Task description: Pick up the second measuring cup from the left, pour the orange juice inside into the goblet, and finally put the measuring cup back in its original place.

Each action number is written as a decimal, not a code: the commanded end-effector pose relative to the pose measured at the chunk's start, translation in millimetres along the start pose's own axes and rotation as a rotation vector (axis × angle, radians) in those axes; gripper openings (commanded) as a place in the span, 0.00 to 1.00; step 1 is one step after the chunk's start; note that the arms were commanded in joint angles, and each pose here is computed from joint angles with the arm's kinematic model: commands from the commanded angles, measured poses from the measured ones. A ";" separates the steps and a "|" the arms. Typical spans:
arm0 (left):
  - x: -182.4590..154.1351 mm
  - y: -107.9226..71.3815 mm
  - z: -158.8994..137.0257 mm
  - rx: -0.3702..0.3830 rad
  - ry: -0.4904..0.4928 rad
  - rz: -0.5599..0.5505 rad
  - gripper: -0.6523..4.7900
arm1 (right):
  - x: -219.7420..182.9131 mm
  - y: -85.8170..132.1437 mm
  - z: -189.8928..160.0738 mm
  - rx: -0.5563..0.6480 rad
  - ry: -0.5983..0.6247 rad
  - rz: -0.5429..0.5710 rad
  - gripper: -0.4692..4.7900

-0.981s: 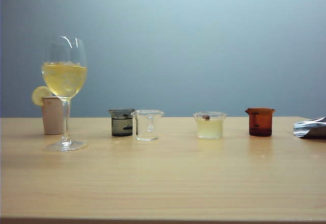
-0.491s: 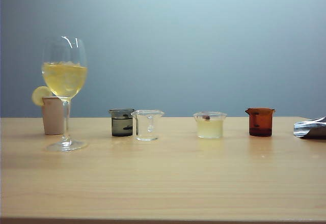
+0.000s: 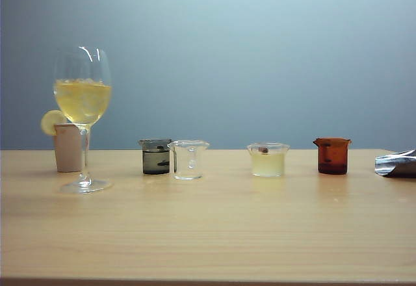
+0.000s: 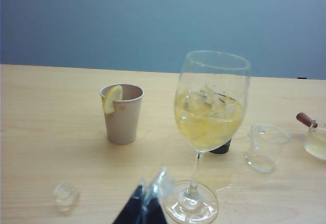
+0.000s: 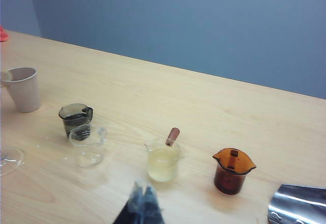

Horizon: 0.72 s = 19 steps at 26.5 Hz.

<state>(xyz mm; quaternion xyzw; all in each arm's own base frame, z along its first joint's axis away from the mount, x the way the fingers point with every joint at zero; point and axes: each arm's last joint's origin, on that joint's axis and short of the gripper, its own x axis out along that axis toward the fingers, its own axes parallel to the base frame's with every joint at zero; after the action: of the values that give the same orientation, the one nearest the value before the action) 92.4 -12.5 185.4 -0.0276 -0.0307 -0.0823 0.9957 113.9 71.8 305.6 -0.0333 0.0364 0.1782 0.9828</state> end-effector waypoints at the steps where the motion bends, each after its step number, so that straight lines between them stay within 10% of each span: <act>1: 1.6 0.3 -4.8 0.007 -0.027 -0.004 0.11 | -0.5 -0.2 1.9 0.006 -0.011 0.000 0.09; 13: 2.8 1.1 -17.2 0.044 0.039 0.004 0.11 | -0.5 -0.2 0.8 0.004 0.000 0.000 0.09; 19: 2.0 7.6 -15.1 0.046 0.014 0.234 0.11 | -0.5 -0.2 0.8 0.004 0.000 0.001 0.09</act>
<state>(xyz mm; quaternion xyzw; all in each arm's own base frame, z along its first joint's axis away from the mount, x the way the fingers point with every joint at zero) 96.9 -7.4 167.3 -0.0088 -0.0104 0.0158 0.9998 113.7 71.7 304.2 -0.0364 0.0429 0.1780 0.9824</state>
